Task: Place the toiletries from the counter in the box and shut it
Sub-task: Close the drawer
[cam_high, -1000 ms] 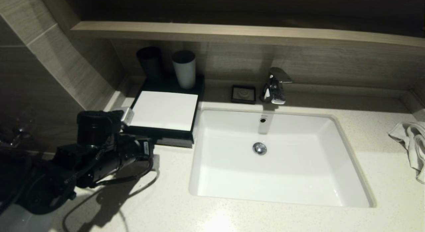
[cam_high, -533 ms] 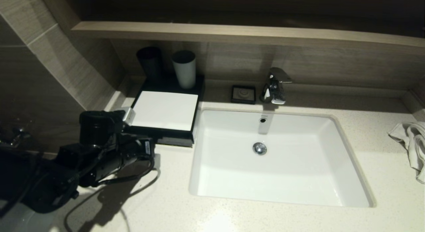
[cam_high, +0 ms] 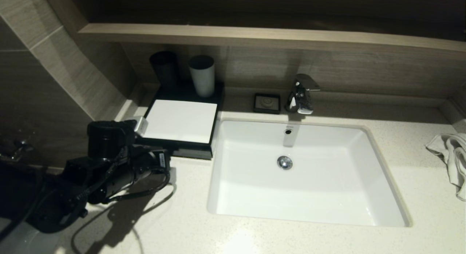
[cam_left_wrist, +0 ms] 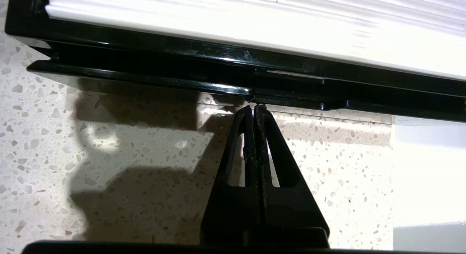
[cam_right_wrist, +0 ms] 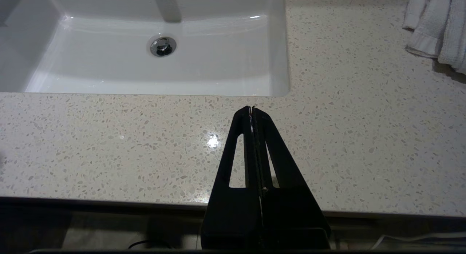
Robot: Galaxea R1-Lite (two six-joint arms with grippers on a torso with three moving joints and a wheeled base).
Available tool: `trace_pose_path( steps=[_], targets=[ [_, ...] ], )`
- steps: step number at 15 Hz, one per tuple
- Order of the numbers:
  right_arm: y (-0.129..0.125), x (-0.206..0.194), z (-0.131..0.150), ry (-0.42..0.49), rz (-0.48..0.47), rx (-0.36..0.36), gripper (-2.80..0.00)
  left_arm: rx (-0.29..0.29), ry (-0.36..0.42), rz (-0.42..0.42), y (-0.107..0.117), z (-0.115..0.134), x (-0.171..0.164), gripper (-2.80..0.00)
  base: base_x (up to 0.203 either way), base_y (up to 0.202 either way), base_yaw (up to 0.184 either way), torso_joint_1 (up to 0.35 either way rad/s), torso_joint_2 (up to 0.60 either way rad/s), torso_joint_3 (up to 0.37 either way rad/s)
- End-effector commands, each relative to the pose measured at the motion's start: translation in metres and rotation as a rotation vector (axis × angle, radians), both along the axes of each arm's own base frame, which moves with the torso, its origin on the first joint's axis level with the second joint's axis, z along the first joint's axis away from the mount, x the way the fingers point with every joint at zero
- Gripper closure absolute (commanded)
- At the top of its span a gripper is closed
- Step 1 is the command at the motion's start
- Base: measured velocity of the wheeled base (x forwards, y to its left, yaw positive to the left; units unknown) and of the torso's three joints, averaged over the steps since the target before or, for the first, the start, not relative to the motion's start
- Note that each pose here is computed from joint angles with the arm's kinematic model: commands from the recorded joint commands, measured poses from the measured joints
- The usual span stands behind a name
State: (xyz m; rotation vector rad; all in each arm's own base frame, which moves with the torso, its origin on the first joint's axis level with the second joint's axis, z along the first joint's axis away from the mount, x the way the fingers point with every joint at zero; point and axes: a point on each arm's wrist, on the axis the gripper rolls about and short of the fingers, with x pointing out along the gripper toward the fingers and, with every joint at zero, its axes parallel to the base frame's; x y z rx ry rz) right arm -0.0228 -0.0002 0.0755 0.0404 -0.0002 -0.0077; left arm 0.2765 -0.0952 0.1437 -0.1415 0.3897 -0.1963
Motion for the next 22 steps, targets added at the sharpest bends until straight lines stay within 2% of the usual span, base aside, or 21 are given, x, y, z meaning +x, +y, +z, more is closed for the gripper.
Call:
trace_pose_path(
  steps=[1,6,13,19,22],
  targets=[
    [0.0,0.0,0.0,0.002,0.0,0.001,0.0,-0.004,-0.005,0.002,0.0,0.001,0.0,0.0,0.0,0.0,0.0,0.0,0.0,0.0],
    [0.0,0.0,0.0,0.002,0.0,-0.001,0.0,-0.025,-0.052,0.029,-0.001,0.003,0.002,0.0,0.0,0.0,0.0,0.0,0.0,0.0],
    [0.0,0.0,0.0,0.002,0.0,0.001,0.0,-0.01,-0.035,0.019,-0.001,0.001,-0.007,0.0,0.0,0.0,0.0,0.0,0.0,0.0],
    [0.0,0.0,0.0,0.002,0.0,-0.001,0.0,-0.011,-0.044,0.005,0.004,0.015,-0.03,0.0,0.0,0.0,0.0,0.0,0.0,0.0],
    [0.0,0.0,0.0,0.002,0.0,0.0,0.0,0.022,-0.067,-0.008,0.009,0.021,-0.042,0.0,0.0,0.0,0.0,0.0,0.0,0.0]
  ],
)
